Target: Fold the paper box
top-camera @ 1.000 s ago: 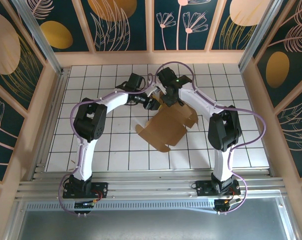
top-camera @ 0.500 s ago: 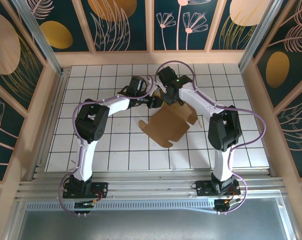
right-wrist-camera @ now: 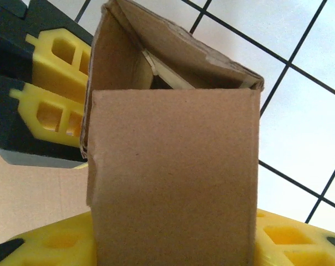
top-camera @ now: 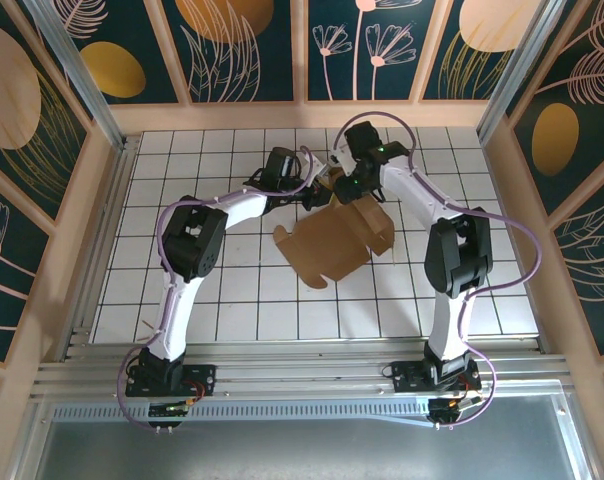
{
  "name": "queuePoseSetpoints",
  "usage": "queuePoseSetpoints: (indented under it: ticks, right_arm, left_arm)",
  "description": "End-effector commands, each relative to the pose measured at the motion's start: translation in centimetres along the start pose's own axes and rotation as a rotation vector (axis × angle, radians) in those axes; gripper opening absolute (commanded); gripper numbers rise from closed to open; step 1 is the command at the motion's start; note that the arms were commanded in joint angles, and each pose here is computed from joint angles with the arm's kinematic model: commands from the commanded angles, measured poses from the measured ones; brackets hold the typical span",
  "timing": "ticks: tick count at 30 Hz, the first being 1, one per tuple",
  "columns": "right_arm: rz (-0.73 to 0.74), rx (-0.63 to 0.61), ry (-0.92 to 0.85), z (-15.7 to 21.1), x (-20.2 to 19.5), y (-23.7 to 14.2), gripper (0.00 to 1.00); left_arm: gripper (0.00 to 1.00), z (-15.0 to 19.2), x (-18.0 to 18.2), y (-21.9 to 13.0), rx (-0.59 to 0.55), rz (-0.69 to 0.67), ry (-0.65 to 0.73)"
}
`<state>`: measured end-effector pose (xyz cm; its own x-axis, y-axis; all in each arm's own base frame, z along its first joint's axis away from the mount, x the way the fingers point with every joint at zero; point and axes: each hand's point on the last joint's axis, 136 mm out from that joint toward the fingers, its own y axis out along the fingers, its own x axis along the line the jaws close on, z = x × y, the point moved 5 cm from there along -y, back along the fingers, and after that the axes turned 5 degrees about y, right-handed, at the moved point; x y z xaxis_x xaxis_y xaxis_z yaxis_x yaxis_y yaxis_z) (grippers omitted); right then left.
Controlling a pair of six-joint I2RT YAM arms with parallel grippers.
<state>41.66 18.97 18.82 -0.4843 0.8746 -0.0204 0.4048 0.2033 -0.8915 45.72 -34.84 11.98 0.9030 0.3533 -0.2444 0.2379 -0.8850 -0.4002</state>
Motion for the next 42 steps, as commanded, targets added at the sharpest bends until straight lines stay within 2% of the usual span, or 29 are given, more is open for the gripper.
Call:
queuePoseSetpoints:
  ticks: [1, 3, 7, 15, 21, 25, 30, 32, 34, 38, 40, 42]
  right_arm:
    - [-0.156, -0.053, 0.023, -1.1, 2.0, -0.3, 0.53]
    - [-0.171, -0.058, 0.043, -1.2, 1.7, -0.4, 0.55]
    - [-0.203, -0.087, 0.073, -1.5, 1.5, -1.0, 0.66]
    - [-0.235, -0.142, 0.149, -2.3, 0.6, -1.3, 0.74]
    - [-0.162, -0.17, 0.222, -2.9, -0.4, 0.0, 0.75]
    - [-0.146, -0.228, 0.208, -3.2, -0.4, 0.4, 0.75]
    - [-0.171, -0.243, 0.175, -3.1, -0.1, 1.0, 0.82]
    - [-0.171, -0.241, 0.177, -3.0, -0.1, 1.4, 0.8]
    - [-0.168, -0.243, 0.181, -2.9, -0.2, 1.5, 0.71]
    - [-0.156, -0.226, 0.186, -2.4, -0.3, 1.9, 0.66]
    - [-0.157, -0.224, 0.184, -2.2, -0.3, 1.9, 0.6]
    - [-0.156, -0.228, 0.184, -2.1, -0.4, 1.7, 0.57]
  left_arm:
    - [0.16, -1.6, -1.8, 1.4, -0.058, 0.098, 0.043]
    - [0.14, -1.6, -1.5, 1.5, -0.058, 0.08, 0.037]
    - [0.13, -1.7, -1.4, 1.9, -0.06, 0.094, 0.013]
    - [0.13, -0.7, -1.7, 2.6, -0.036, 0.108, -0.006]
    - [0.13, -0.7, -1.8, 2.6, -0.036, 0.119, -0.01]
    - [0.14, -0.8, -1.9, 2.6, -0.037, 0.123, -0.016]
    - [0.14, -0.7, -1.9, 2.6, -0.032, 0.123, -0.02]
    - [0.14, -0.8, -1.9, 2.6, -0.034, 0.123, -0.02]
    - [0.14, -0.9, -1.8, 2.6, -0.032, 0.118, -0.023]
    - [0.15, -1.0, -1.9, 2.5, -0.033, 0.111, -0.023]
    - [0.15, -1.3, -1.9, 2.1, -0.048, 0.09, -0.011]
    - [0.19, -1.6, -1.9, 1.7, -0.062, 0.067, -0.002]
